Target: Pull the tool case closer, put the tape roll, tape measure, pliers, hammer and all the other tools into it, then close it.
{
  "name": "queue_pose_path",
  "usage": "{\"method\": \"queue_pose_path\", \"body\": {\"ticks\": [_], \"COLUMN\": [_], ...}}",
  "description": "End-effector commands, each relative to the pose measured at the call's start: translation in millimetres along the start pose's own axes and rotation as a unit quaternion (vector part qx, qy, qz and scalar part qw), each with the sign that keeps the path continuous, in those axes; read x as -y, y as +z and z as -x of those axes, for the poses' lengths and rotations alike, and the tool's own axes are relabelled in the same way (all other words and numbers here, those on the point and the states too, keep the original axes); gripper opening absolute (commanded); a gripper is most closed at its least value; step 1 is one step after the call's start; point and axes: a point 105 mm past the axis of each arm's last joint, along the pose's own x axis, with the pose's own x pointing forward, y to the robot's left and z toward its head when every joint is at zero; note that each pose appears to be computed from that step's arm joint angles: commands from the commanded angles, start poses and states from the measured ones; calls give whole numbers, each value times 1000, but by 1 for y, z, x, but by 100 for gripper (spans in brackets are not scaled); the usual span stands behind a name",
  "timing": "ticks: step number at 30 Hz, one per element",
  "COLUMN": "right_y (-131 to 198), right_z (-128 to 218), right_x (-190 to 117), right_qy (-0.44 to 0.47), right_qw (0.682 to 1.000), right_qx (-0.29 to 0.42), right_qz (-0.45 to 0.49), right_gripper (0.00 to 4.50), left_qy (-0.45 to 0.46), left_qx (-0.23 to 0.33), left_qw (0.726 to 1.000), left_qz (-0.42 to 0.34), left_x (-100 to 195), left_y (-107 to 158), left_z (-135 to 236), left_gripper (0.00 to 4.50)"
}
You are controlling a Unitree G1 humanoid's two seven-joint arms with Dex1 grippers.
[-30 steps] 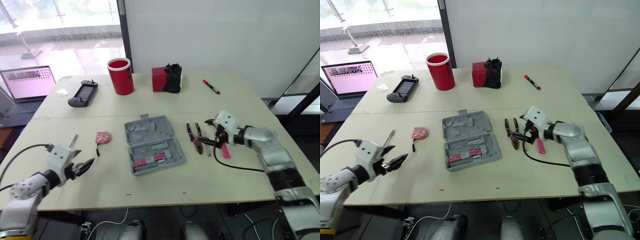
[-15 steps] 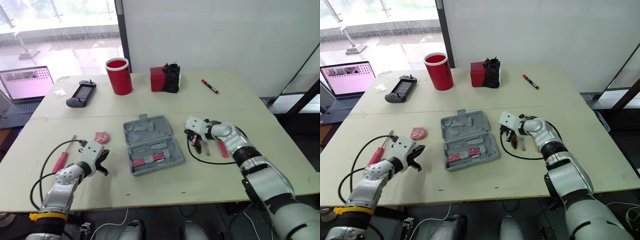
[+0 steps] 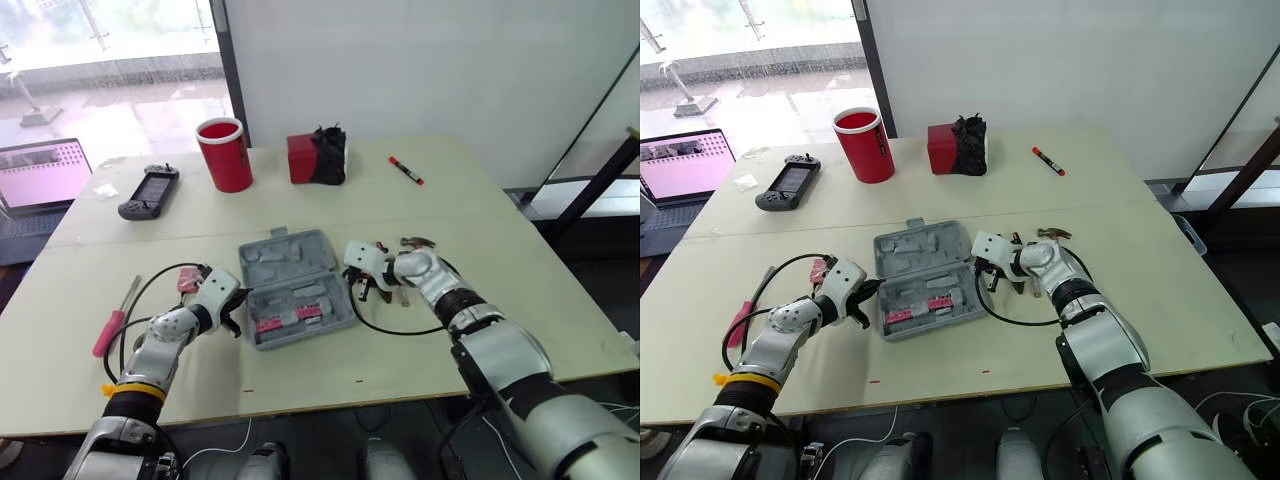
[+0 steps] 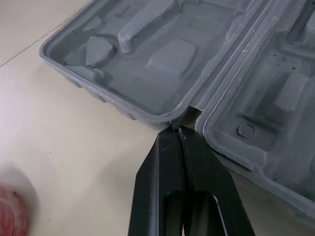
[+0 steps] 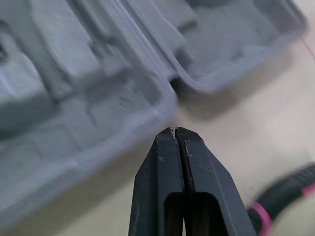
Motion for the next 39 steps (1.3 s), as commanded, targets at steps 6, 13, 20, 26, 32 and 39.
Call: {"method": "queue_pose_path", "body": {"ticks": [6,13,20,26,32,39], "right_y": [27,16,-5,8,10,-1], "right_z": [-5,-2,5,3,0,5], "right_x": [-7,-44,-29,-26,-36,-64], "right_qy": [34,164,115,113,140,198], "right_qw": [998,983,990,990,985,975], "right_qx": [46,43,-6,8,14,27], "right_qz": [30,68,86,90,98,100], "right_gripper": [7,7,7,7,7,7], "left_qy": [-33,-66,-61,-69,-127,-175], "left_qx": [7,-9,-26,-26,-23,-45], "left_qw": [999,998,998,997,992,983], "left_qz": [-19,-10,-7,-10,13,39], "left_x": [7,11,3,5,26,35], "left_y": [4,-8,-18,-16,-17,-32], "left_z": [-6,10,22,18,19,47], "left_gripper": [0,0,0,0,0,0]}}
